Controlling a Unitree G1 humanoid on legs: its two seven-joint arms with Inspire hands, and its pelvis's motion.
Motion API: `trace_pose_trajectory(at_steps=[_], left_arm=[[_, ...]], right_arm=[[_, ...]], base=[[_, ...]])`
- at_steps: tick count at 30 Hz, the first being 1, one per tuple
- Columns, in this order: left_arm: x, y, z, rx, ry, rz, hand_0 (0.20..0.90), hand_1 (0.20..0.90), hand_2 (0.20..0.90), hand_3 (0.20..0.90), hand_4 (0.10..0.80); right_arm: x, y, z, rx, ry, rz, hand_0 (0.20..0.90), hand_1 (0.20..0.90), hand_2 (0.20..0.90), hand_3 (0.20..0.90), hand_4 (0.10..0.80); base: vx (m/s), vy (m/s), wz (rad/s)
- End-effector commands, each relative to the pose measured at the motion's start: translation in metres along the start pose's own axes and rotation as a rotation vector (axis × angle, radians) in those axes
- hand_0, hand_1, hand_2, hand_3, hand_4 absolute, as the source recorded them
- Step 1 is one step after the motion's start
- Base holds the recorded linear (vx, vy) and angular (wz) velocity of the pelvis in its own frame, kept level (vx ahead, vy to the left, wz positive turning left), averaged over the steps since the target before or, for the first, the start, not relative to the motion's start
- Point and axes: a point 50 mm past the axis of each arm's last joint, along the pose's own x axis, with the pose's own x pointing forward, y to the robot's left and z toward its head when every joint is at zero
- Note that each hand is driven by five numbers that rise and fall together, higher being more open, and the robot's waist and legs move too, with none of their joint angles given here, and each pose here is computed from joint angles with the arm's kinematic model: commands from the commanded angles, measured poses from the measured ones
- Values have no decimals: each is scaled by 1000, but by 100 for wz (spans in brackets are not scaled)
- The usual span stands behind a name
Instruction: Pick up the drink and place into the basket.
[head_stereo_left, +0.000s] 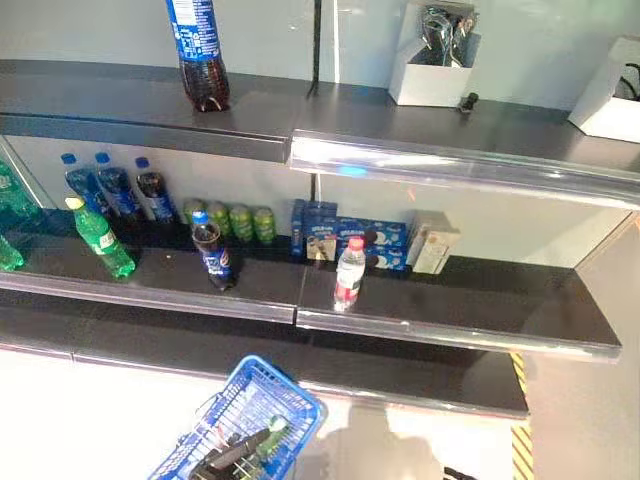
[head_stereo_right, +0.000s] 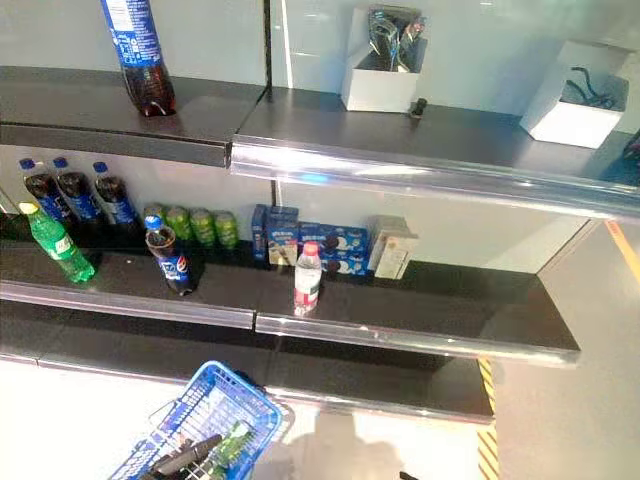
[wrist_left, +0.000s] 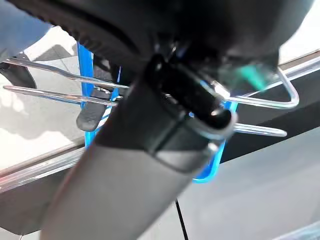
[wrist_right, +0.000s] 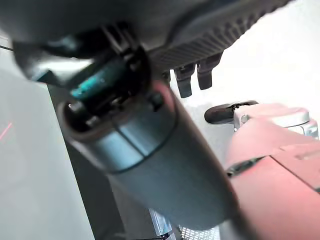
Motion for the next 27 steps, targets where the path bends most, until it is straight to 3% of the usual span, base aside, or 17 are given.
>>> trace_pose_trajectory(at_steps=[1,12,21,27], left_arm=[[10,-28,24,95,-83,-168,300,300,300,200,100],[9,-27,27,95,-100,-160,300,300,300,200,100],[9,-27,31,93,-111,-157,300,300,300,200,100],[16,-53,20,131,-65,-255,300,300,300,200,100]], right_arm=[[4,-8,37,6,-104,-20,900,900,900,900,800],[4,-7,34,2,-104,-1,900,900,900,900,800],[4,1,29,-45,-76,41,900,900,900,900,800],[3,-16,45,3,-113,-53,900,900,900,900,800]], base=[[0,0,0],[-4,-21,0],[-11,-164,3],[-104,88,14]])
